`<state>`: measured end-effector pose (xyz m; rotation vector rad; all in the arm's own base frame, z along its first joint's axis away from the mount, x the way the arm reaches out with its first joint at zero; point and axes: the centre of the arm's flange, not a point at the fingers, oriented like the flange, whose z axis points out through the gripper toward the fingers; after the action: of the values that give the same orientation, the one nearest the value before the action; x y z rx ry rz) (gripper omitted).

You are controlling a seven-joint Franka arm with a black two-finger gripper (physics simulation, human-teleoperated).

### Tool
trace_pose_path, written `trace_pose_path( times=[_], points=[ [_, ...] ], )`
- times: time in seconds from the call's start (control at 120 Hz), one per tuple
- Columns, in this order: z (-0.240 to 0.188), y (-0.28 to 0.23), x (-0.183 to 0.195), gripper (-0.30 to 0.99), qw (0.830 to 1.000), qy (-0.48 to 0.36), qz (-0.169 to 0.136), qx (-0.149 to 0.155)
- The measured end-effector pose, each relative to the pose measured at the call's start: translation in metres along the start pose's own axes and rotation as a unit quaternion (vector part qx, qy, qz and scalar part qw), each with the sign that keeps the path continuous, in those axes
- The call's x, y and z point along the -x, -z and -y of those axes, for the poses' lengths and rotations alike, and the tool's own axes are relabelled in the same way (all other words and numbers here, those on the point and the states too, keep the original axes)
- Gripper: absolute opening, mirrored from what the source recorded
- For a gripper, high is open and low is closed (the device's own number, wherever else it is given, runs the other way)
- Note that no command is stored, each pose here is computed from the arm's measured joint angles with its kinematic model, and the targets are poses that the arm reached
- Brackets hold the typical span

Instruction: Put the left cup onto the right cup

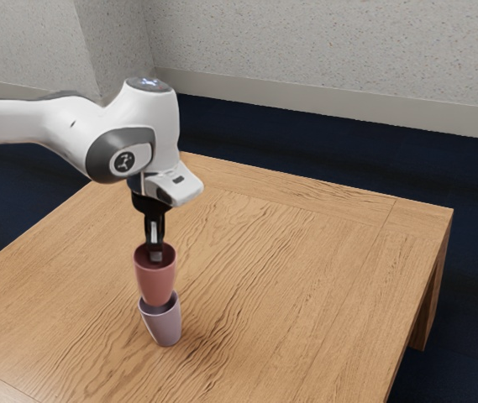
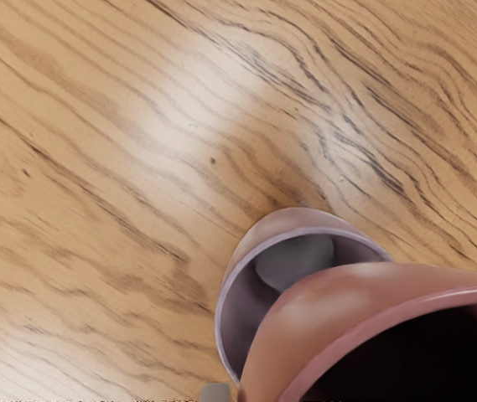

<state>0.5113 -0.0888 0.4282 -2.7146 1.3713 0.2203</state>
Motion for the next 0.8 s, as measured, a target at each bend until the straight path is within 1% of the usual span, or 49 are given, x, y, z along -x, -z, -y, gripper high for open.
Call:
trace_pose_path(
  times=[0.8],
  points=[
    [0.006, -0.027, -0.005, -0.09, 1.0, 0.01, 0.013, 0.012]
  ],
)
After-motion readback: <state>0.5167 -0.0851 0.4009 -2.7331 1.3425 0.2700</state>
